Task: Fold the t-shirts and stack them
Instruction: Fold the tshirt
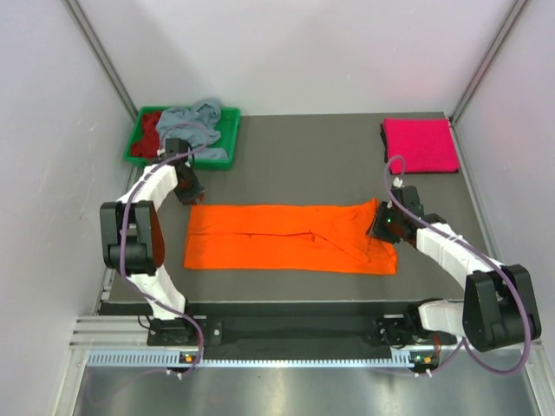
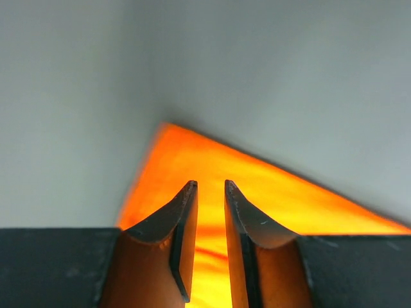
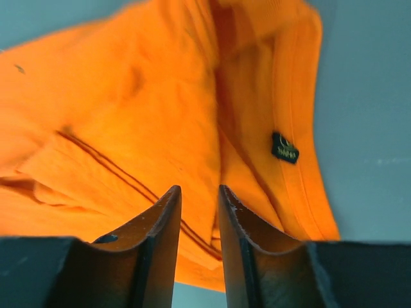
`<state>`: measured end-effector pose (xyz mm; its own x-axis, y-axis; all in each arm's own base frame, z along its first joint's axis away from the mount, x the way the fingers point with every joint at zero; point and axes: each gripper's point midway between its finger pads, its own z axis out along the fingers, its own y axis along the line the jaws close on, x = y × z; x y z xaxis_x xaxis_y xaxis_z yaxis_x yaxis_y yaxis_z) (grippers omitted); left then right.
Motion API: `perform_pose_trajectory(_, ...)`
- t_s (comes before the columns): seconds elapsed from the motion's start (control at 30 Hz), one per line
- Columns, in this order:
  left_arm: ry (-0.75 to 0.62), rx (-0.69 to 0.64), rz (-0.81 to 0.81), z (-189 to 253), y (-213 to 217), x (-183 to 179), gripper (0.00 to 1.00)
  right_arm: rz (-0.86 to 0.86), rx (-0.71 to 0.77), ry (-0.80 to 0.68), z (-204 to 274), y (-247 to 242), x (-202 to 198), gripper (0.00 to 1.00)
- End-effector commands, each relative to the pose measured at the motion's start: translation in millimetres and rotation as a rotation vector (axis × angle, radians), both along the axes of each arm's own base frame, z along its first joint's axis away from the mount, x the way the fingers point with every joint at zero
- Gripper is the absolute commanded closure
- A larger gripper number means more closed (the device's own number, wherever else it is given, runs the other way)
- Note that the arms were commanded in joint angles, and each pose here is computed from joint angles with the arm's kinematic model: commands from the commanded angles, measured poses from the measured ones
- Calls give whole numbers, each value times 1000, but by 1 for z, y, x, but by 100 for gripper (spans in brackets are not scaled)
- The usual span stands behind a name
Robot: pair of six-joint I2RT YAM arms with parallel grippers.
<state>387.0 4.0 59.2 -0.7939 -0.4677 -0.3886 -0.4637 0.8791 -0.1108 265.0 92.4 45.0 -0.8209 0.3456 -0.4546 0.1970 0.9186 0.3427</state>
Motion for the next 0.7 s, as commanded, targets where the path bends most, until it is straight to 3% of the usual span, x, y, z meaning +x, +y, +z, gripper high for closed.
perform_pose_trajectory(0.0,-217,-215,-203,65,-65,18,71,20,-30,-88,25,-2,27,69)
perform_pose_trajectory(0.1,-250,-364,-342,71,-118,14,71,41,-40,-98,29,-3,39,67)
perform_pose_trajectory(0.23,-183,-360,-415,54,-147,12,72,73,-34,-128,37,-1,55,65)
perform_pose_trajectory(0.5,-47,-227,-315,7,-121,19,73,70,-20,-111,34,-14,77,62)
perform_pose_trajectory(0.67,22,-160,-249,-21,-104,17,73,86,60,-105,24,-15,86,68)
